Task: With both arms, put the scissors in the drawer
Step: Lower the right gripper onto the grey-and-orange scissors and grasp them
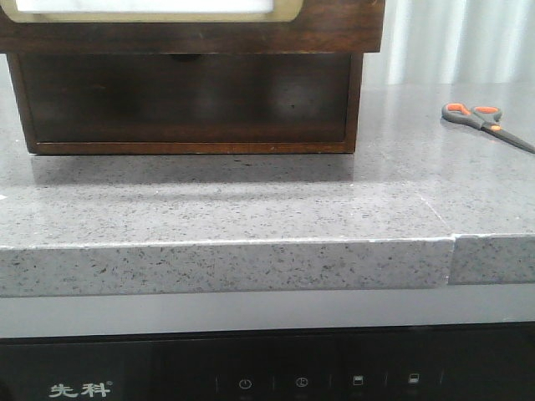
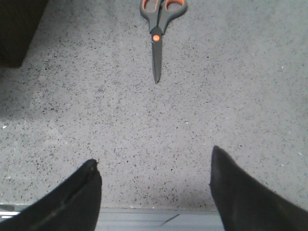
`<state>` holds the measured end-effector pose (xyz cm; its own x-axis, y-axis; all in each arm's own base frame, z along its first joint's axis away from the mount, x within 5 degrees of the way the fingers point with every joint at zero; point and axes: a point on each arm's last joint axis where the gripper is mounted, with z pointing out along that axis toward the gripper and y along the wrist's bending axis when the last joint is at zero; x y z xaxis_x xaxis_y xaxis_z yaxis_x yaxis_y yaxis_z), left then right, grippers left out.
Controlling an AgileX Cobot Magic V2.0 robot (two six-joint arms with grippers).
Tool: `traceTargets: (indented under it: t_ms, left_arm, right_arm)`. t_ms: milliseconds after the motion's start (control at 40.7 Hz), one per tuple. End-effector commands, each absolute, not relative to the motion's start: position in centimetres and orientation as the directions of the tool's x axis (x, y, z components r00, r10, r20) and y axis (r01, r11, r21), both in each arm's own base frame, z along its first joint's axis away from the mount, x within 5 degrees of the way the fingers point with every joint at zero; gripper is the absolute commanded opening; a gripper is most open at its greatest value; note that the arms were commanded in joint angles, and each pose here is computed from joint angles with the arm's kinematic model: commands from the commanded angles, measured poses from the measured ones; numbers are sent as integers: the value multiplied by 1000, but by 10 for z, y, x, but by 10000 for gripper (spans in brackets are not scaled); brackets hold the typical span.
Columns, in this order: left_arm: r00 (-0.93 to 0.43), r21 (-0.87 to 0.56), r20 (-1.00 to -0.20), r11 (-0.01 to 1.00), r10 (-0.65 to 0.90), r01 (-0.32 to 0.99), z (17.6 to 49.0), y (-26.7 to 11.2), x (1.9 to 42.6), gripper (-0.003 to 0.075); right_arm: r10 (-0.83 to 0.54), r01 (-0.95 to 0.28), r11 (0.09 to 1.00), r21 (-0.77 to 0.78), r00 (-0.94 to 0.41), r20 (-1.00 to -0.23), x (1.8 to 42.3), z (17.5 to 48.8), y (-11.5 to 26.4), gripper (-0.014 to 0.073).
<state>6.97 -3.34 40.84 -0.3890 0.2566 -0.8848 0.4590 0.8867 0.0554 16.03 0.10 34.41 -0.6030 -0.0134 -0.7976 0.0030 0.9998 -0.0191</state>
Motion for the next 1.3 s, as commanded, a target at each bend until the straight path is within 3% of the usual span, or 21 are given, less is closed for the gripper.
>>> traceTargets:
  t_ms: [0, 197, 442, 959, 1278]
  left_arm:
    - [-304, 45, -931, 888, 204, 458, 424, -34, 70, 462]
    - [-304, 45, -931, 888, 204, 458, 424, -34, 70, 462]
    - [-304, 45, -931, 888, 204, 458, 424, -34, 70, 462]
    - [-304, 45, -931, 888, 204, 458, 424, -34, 70, 462]
    - [-304, 45, -931, 888, 204, 458, 424, -34, 70, 462]
  right_arm:
    - [-14, 16, 999, -29, -599, -801, 187, 364, -1, 507]
    - [60, 73, 997, 13, -685, -726, 239, 370, -14, 507]
    - [8, -15, 999, 31, -778, -628, 303, 364, -16, 507]
    - [-37, -56, 998, 15, -810, -586, 397, 338, -22, 507]
    - [-31, -58, 998, 33, -837, -546, 432, 313, -24, 507]
